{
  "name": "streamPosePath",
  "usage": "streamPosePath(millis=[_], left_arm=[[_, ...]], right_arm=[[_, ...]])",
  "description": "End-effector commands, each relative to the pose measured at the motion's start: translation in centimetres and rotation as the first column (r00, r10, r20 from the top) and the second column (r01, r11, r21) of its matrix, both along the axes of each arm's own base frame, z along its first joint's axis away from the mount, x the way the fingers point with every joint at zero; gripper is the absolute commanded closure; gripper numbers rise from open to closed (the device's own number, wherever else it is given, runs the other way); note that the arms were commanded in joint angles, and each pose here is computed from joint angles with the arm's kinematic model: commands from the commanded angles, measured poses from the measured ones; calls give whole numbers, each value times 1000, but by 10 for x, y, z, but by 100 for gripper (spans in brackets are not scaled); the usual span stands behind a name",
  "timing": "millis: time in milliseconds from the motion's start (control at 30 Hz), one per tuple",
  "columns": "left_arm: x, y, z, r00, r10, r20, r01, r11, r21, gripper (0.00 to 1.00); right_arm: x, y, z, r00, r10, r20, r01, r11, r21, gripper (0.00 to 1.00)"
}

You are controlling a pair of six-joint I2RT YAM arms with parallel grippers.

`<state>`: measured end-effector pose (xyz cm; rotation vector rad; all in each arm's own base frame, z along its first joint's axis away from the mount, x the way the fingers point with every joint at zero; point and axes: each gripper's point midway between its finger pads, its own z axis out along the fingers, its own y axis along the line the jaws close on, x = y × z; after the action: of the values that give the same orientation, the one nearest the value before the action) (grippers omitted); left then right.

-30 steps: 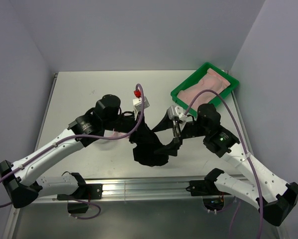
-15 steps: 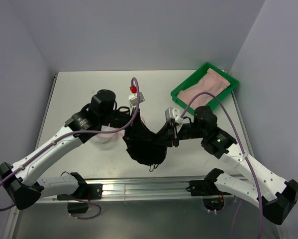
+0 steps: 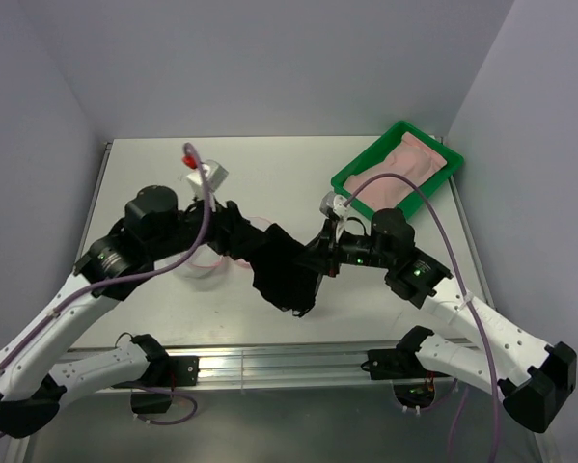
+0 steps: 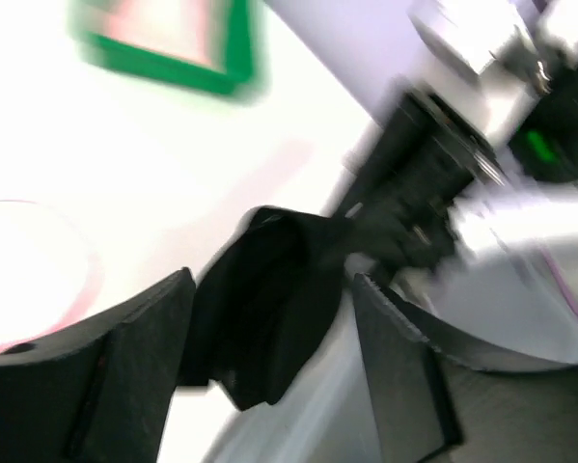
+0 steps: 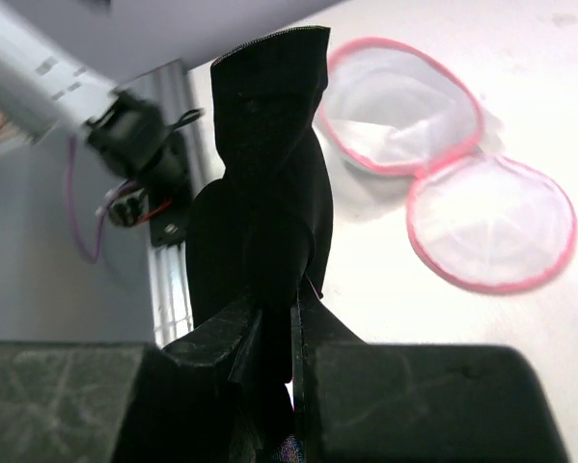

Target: Place the bra in the laundry bag and zip it closed

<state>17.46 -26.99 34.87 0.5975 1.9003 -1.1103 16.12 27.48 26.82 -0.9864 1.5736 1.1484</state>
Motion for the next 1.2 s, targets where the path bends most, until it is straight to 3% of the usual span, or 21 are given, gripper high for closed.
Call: streamPosePath(millis=[0,67,167,400,533,700,767,833,933,967,1067,1100,1167], left_arm=[[58,67,-28,869,492,49,-495,863,101,28],[69,97,-40,765,642,48,-643,758,110,32],[73,127,-69,642,767,20,-759,632,155,32],[71,191,-118,327,945,2,-940,325,103,30],[68,210,-132,231,973,12,-969,229,88,27],[84,212,-145,206,975,77,-966,190,177,14],[96,204,-153,279,955,102,-939,249,237,12],[110,201,-152,302,946,120,-928,263,262,12],[125,212,-157,299,946,123,-915,248,319,13],[128,206,-158,339,935,109,-900,288,326,14],[139,208,-161,364,926,98,-880,309,360,19],[140,200,-165,409,910,66,-853,356,381,21],[140,197,-172,435,899,49,-829,378,412,28]], right_arm=[[34,3,20,983,-178,-44,180,982,54,100],[49,2,22,963,-252,-91,258,964,59,100],[76,3,28,926,-354,-131,365,928,72,100],[94,23,65,938,-332,-103,347,908,235,100],[104,26,69,934,-349,-78,357,897,260,100],[107,35,64,947,-318,-52,321,921,219,100],[108,34,61,947,-318,-44,320,924,208,100],[107,34,57,951,-305,-49,309,930,202,100],[106,29,54,954,-293,-56,298,934,198,100],[108,26,54,953,-297,-59,303,932,201,100],[110,22,52,954,-289,-79,299,930,212,100],[111,21,52,953,-291,-85,303,928,216,100],[115,18,50,948,-302,-104,318,923,218,100]])
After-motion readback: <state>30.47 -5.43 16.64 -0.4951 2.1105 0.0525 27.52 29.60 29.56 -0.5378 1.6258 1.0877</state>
